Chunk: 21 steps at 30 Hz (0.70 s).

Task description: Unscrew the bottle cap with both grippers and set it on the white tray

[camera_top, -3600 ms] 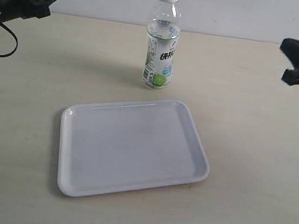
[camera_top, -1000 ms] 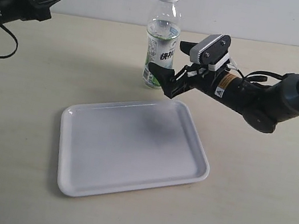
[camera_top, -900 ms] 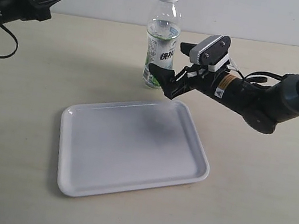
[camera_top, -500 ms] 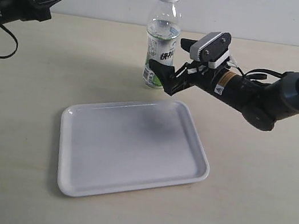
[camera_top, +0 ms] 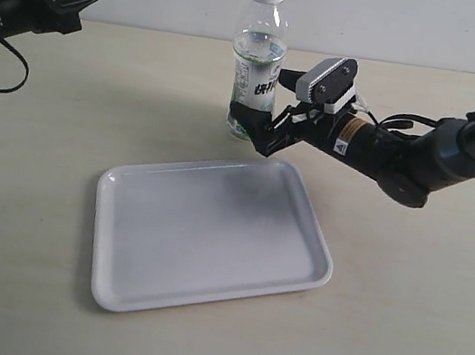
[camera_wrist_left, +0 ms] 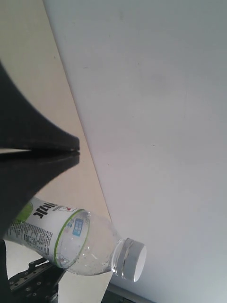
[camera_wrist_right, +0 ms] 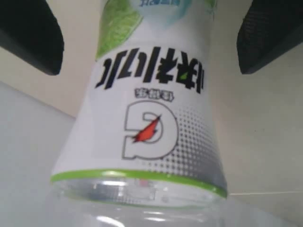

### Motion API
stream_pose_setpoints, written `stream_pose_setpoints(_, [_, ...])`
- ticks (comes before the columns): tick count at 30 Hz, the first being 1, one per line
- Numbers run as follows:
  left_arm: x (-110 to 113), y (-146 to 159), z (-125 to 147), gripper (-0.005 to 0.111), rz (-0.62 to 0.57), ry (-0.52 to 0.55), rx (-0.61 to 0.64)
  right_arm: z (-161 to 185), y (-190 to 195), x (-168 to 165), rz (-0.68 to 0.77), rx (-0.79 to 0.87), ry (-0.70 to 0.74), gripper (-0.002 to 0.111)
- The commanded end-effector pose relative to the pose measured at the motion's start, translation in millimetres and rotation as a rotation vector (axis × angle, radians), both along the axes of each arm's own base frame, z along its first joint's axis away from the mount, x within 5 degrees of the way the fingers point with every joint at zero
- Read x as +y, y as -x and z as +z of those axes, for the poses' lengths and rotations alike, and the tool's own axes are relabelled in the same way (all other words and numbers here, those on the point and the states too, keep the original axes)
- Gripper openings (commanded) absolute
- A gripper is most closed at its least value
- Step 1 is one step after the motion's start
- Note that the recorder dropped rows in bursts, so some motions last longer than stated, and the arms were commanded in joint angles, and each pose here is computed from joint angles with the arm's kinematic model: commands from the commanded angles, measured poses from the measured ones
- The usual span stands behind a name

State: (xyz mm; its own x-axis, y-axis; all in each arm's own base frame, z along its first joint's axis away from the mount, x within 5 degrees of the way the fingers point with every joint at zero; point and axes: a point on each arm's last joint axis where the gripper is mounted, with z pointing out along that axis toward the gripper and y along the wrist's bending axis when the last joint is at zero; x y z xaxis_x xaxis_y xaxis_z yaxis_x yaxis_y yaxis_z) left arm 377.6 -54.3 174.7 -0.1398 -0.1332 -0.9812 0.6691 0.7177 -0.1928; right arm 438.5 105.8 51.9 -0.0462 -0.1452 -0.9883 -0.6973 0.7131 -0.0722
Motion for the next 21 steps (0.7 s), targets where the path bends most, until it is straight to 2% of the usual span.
stream_pose_setpoints(1, [-1.3, 0.5, 4.2, 0.000, -0.004, -0.004, -0.016, 4.0, -2.4, 1.7, 0.011, -0.019, -0.022, 0.093])
stream_pose_setpoints(21, [-1.3, 0.5, 4.2, 0.000, -0.004, -0.004, -0.016, 5.8, -4.2, 2.0, -0.023, -0.022, -0.049, 0.093])
